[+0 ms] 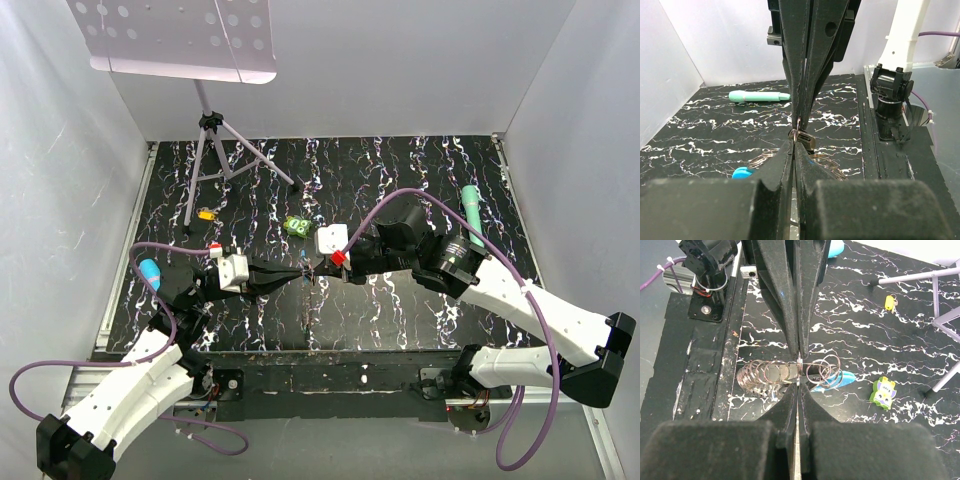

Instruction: Put the keys on the keyring

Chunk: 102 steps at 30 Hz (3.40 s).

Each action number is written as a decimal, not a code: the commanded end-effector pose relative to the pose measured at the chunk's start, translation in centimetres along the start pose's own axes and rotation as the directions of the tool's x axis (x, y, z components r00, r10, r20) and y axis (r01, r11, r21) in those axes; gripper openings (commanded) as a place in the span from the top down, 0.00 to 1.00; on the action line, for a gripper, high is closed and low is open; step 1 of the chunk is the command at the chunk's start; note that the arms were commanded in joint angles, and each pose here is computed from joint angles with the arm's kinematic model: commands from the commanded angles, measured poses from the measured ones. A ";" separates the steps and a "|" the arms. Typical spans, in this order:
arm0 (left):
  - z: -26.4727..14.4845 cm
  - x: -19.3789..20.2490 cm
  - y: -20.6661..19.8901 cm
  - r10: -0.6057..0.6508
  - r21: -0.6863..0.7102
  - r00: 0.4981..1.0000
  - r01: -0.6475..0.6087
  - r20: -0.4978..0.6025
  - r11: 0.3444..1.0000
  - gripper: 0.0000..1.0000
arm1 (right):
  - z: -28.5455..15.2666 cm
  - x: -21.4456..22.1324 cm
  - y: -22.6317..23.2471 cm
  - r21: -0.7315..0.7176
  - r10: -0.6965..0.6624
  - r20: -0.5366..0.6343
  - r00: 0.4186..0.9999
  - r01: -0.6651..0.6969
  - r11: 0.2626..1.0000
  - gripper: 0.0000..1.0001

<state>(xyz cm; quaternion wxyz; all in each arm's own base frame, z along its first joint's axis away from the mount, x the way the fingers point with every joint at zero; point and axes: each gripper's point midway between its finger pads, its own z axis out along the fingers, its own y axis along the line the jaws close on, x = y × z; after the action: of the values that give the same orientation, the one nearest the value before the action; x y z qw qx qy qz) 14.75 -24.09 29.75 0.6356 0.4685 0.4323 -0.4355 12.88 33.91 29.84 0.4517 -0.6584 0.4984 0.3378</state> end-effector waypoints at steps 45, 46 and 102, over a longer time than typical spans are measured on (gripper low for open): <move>0.0 -0.9 0.3 0.031 -0.009 0.999 -0.031 0.028 0.999 1.00 | 0.1 -1.4 -1.1 0.048 -0.005 0.043 0.999 0.002 0.999 0.99; 0.0 -0.9 0.3 0.031 -0.011 0.999 -0.031 0.028 0.999 1.00 | 0.2 -1.3 -1.0 0.046 -0.002 0.043 0.999 0.000 0.999 0.99; 0.4 0.0 0.0 -0.020 0.034 1.000 0.020 -0.003 0.999 1.00 | 0.6 -1.9 -0.4 0.003 -0.024 0.071 0.997 0.024 1.000 0.99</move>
<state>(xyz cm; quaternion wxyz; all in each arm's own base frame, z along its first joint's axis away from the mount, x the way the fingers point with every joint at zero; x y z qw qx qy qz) 14.90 -24.46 28.97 0.6187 0.4687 0.4408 -0.4508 13.33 34.13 29.42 0.4490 -0.6494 0.5142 0.3352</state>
